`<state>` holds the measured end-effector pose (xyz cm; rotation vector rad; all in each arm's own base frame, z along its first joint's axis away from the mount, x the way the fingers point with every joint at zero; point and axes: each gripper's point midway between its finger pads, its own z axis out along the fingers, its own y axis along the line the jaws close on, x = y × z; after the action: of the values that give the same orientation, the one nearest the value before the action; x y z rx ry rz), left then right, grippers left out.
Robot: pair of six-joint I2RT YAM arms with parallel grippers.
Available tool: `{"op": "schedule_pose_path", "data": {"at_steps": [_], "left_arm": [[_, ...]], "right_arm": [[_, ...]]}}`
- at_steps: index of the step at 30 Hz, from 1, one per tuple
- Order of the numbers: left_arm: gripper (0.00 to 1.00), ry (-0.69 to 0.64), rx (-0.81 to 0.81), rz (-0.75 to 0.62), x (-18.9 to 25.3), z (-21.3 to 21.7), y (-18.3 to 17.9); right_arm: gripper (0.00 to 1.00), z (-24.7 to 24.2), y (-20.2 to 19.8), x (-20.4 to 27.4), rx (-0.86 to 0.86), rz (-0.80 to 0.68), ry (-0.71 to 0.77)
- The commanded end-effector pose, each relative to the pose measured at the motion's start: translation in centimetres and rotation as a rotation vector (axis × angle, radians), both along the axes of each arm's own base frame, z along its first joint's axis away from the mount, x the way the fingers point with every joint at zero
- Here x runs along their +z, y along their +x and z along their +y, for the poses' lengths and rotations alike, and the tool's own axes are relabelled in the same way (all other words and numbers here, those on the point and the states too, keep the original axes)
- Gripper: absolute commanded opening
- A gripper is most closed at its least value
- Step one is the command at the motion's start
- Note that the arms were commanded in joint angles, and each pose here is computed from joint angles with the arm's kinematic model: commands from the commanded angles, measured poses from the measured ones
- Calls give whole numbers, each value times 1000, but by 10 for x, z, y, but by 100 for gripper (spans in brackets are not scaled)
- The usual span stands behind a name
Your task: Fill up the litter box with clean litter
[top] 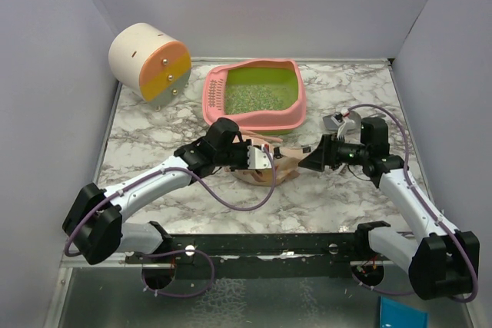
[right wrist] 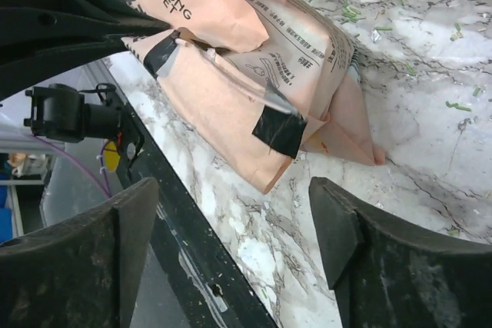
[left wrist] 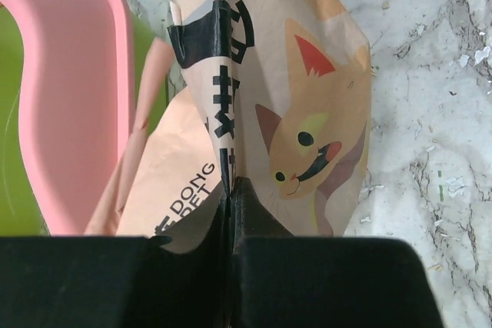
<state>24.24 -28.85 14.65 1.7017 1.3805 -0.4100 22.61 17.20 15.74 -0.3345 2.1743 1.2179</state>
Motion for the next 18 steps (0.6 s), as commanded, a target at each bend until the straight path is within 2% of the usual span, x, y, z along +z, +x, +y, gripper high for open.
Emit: {"op": "schedule_pose_path", "data": {"at_steps": [1,6,10,13,16,18], "left_arm": [[0,-23,51,-46,17,1,10],[0,-41,60,-63,27,3,9],[0,-48,47,-57,32,2,6],[0,-45,45,-45,34,1,5],[0,-46,36,-35,35,-1,4],[0,-52,36,-32,37,-3,5]], "right_arm": [[82,-11,11,19,-64,-72,-61],[86,-5,8,44,-26,-212,-42],[85,0,7,68,-7,-403,-66],[75,3,12,80,-16,-504,-97],[52,10,20,79,14,-517,-117],[54,17,24,77,49,-519,-143]]}}
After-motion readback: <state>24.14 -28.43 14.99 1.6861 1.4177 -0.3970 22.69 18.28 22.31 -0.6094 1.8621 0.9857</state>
